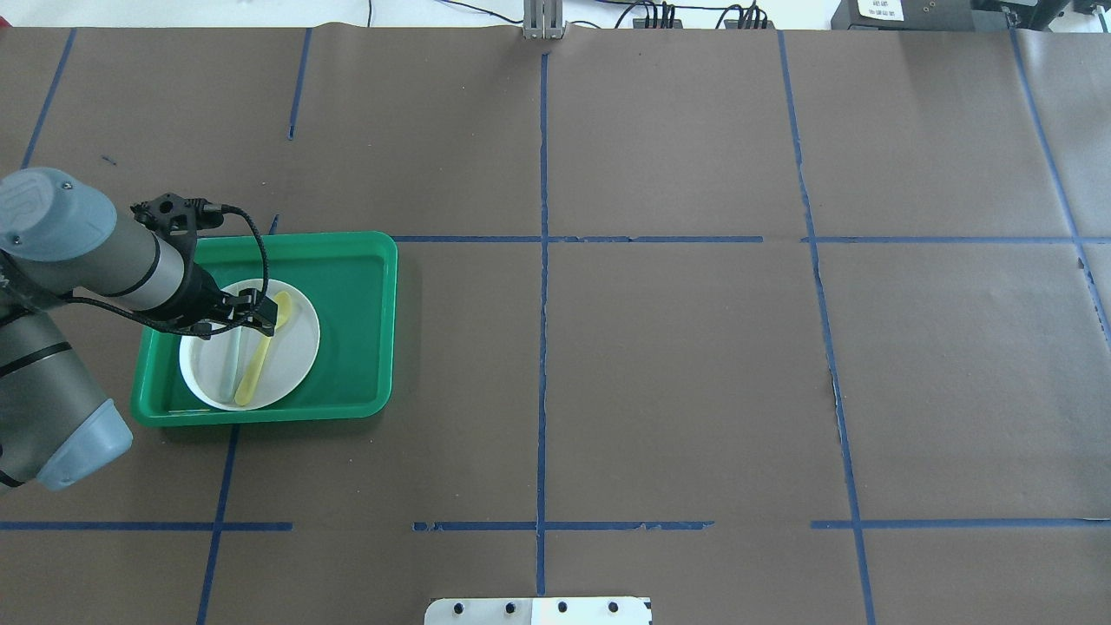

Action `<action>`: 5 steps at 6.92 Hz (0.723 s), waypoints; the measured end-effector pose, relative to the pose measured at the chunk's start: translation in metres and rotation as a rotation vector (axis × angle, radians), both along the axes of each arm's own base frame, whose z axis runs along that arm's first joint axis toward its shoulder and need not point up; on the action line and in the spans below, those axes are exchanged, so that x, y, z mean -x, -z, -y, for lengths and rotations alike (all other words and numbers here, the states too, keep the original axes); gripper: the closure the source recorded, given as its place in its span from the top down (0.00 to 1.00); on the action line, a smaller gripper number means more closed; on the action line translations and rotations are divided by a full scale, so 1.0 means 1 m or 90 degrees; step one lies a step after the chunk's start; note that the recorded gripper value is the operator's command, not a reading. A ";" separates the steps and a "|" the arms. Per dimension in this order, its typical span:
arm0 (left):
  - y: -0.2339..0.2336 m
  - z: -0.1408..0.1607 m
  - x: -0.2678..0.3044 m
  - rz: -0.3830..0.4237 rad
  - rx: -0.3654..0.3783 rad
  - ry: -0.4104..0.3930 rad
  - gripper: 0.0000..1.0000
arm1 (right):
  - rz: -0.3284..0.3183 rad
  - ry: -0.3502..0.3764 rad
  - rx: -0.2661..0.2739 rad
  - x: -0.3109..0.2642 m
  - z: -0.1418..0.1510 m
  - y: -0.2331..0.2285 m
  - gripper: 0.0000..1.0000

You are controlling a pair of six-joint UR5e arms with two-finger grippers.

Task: Place spoon
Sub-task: 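Move the left gripper over the yellow spoon on the white plate, then lower the left gripper and close it on the yellow spoon handle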

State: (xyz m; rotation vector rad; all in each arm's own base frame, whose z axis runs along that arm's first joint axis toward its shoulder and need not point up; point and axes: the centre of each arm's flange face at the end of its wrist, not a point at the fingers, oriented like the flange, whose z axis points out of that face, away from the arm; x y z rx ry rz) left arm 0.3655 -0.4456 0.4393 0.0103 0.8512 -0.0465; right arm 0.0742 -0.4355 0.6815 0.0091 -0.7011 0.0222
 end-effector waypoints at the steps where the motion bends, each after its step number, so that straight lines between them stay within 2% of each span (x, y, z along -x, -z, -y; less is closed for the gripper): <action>1: -0.002 -0.002 -0.006 -0.001 0.000 -0.003 0.67 | 0.000 0.000 0.000 0.000 0.000 0.000 1.00; 5: 0.000 -0.001 -0.026 0.001 -0.003 -0.015 0.64 | 0.000 0.000 0.000 0.000 0.000 0.000 1.00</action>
